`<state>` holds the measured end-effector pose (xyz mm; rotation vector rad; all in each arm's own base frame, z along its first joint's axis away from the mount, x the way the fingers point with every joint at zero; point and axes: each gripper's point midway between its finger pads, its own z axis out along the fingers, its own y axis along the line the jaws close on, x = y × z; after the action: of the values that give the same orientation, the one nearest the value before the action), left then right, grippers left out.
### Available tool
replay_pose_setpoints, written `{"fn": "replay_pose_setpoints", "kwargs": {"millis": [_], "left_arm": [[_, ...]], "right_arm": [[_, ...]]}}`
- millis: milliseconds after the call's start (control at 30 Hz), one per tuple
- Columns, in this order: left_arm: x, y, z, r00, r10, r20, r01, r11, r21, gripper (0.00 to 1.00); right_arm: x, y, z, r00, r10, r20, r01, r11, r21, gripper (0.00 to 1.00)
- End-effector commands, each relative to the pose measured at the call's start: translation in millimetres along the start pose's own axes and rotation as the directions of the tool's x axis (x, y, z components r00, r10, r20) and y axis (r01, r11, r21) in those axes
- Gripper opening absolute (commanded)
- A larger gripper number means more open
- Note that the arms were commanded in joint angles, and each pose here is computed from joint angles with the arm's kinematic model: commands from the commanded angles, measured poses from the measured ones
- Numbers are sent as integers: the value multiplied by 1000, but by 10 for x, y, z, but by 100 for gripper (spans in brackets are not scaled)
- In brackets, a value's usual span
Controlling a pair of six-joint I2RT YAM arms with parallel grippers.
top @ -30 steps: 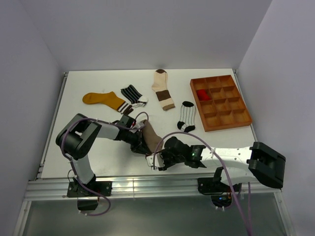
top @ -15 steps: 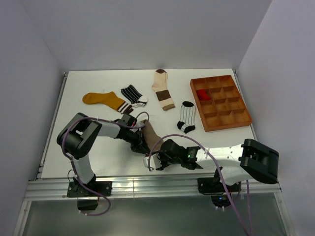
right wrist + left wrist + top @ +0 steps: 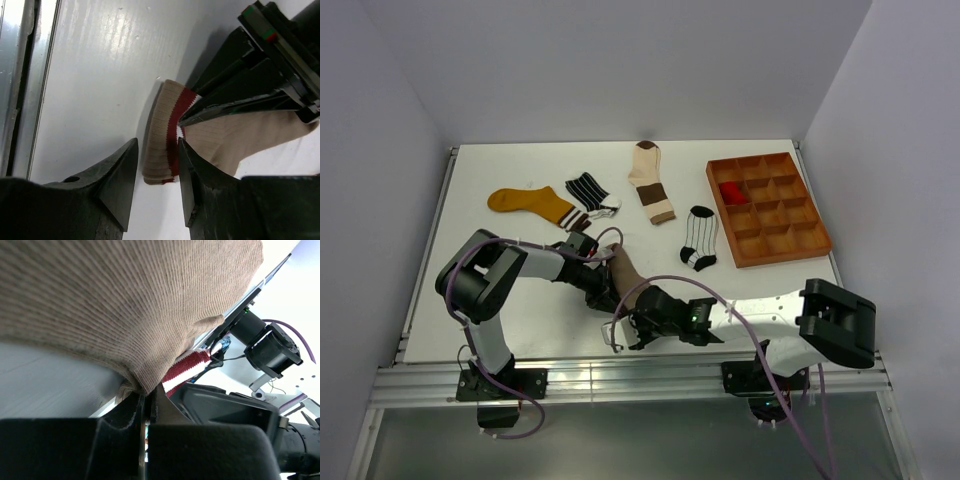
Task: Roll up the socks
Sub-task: Roll the sock at the center of the board.
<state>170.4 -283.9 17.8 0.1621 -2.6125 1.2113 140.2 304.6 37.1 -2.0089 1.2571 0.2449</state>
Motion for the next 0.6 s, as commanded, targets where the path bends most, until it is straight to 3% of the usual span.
{"fn": "replay_pose_setpoints", "kwargs": {"millis": [0, 133, 567], "left_arm": [[-75, 251, 35, 999, -13, 43, 17, 995, -96, 5], [-75, 261, 27, 999, -15, 42, 19, 995, -94, 5], [-90, 199, 1, 998, -18, 60, 22, 998, -66, 10]], "right_arm": [[-90, -80, 25, 1000, -5, -8, 5, 1000, 3, 45], [4, -24, 91, 998, 13, -61, -15, 999, -31, 41], [235, 32, 22, 980, 137, -144, -157, 978, -138, 11]]}}
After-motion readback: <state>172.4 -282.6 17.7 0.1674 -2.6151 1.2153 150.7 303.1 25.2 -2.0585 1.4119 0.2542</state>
